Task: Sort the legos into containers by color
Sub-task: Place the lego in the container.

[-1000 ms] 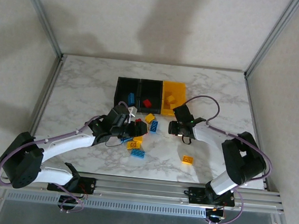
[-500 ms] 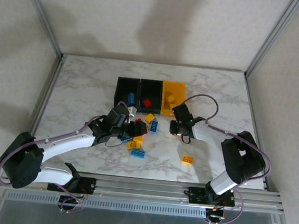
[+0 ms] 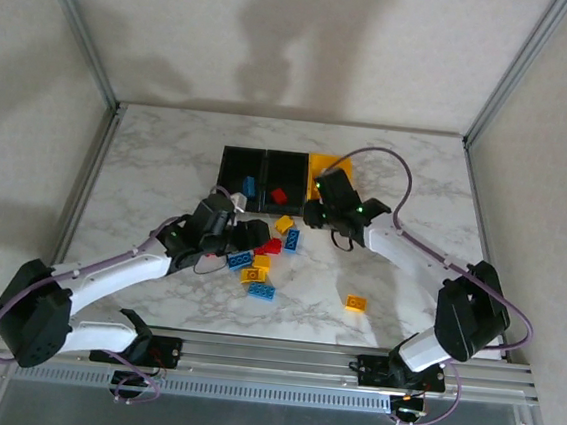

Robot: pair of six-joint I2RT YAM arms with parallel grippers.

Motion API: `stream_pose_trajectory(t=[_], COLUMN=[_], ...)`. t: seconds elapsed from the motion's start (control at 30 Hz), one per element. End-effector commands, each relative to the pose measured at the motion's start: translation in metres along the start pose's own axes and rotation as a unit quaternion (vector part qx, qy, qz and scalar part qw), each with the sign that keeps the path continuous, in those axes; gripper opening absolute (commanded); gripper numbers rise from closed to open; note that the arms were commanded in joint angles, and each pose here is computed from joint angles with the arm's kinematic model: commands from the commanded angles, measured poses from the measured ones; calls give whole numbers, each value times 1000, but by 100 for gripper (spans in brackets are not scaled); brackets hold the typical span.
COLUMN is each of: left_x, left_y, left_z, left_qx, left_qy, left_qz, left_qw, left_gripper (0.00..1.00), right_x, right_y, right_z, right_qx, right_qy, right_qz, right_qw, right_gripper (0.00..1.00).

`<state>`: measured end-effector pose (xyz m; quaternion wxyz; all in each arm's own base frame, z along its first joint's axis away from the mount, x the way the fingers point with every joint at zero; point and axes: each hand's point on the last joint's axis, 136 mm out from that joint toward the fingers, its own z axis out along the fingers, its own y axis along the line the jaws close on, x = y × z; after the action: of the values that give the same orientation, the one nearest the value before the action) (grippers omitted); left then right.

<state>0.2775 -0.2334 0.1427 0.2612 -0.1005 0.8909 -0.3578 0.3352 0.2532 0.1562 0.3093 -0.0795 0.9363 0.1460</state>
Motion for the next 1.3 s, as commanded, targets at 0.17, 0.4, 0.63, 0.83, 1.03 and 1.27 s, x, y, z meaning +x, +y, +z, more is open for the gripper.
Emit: stream_pose_trajectory(t=[0.17,0.4,0.63,0.83,1.03,1.27], left_x=[-35,-39,-38,-39,-40,-41], left_y=[23,28,38,42,42,42], left_z=[-29,-40,-46,-48,-48,-49], left_qx=[-22,-24,-29,-33,-32,-33], left_qy=[-49,-61,-65,-66,-66,-65], left_qz=[-41,-43,-50,-52,-53,-53], left_qw=[998,997,996,996,996,996], left_gripper=[59,59,59,59,59,59], right_x=[-34,-57,-69,-77,-82,-73], right_y=[50,59,50,58,41,34], right_z=[43,93,129,140,149,158], right_qx=[-12,24,44,37,52,59], right_qy=[24,39,43,42,42,53], right_qz=[8,17,43,45,62,70], right_qw=[1000,999,997,997,996,994], right_gripper=[31,31,31,32,32,35])
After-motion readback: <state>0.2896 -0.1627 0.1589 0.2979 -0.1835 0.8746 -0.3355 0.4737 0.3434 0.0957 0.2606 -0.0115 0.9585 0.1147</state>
